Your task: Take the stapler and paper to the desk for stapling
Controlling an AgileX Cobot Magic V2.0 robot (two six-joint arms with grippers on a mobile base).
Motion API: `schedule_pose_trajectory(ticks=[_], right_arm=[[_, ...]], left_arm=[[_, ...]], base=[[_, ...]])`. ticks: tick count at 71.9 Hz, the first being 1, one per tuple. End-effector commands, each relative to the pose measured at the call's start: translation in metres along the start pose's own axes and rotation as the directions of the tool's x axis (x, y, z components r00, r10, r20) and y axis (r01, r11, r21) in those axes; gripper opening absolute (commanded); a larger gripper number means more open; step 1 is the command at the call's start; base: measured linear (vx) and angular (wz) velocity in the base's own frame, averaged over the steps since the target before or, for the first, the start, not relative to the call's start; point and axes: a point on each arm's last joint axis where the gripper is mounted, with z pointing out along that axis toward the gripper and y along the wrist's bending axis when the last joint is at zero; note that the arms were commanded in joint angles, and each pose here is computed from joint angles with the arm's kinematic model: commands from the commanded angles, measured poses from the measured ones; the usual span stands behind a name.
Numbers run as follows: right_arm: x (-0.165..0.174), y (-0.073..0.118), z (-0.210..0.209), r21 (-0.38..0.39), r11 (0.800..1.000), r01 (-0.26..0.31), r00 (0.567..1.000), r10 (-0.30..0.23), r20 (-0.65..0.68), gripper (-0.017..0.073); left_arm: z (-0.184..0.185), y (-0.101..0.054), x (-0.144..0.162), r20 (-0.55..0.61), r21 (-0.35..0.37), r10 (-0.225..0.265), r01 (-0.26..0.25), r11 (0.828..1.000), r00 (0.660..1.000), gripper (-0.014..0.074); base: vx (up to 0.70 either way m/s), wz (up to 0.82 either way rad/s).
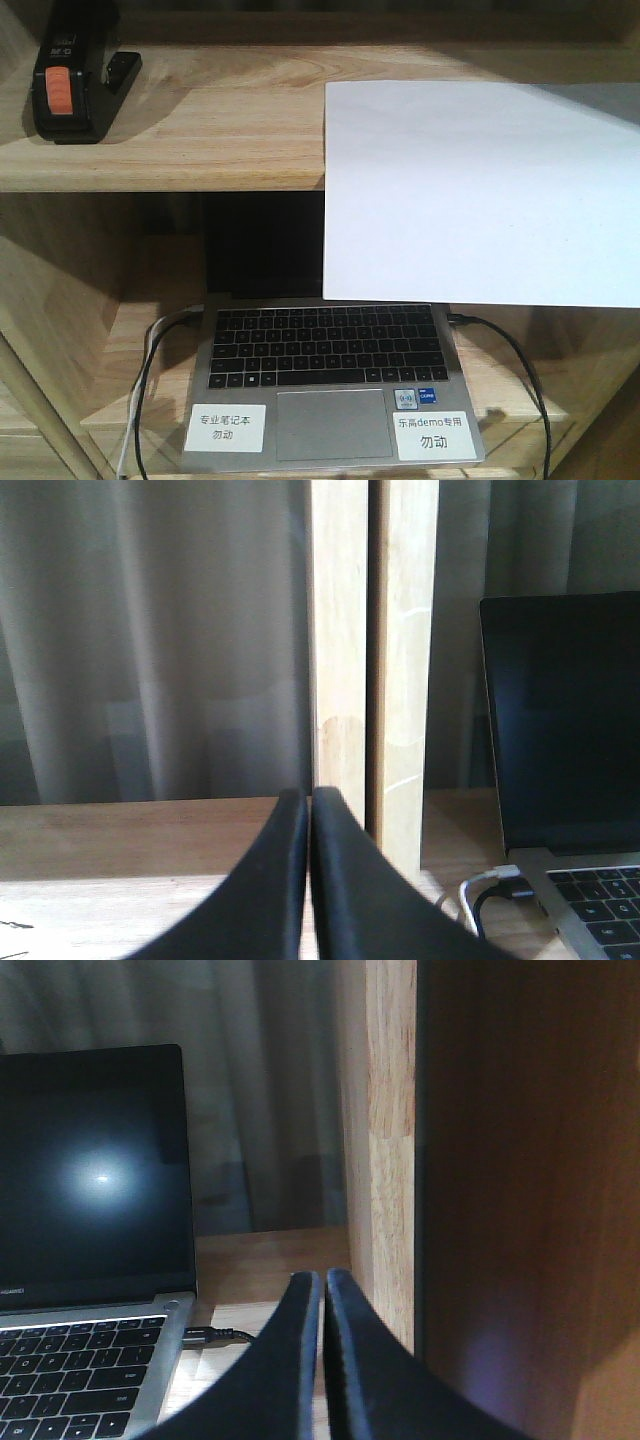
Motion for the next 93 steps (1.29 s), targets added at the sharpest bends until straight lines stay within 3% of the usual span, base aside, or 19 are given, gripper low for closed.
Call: schedule_pose_trajectory(ticks=[1,88,93], right_arm=[[-0.0028,-0.0002,-0.0002,0.003,1.0,0.019,0.997,-0.019,0.071,-0.0003],[-0.0049,-0.0001,-0.0004,0.002,1.0,0.019,0.996,-0.019,0.092,-0.0003],[-0.0065,0.0001,-0.0006,-0.001,1.0,-0.002,0.994,0.002,0.11,-0.0003]], left_arm=[[-0.0002,0.0002,0.0005,0.063,-0.006,-0.005,0.005,1.0,0.998,-0.0007],[-0.0002,0.0002,0.0005,0.063,-0.006,-0.005,0.005,1.0,0.998,-0.0007],[-0.0004,0.0004,-0.0025,0.097,-0.008,-0.009,0.01,1.0,0.995,-0.0007]], base=[[0.0,0.0],[0.0,0.0],[0.0,0.0]])
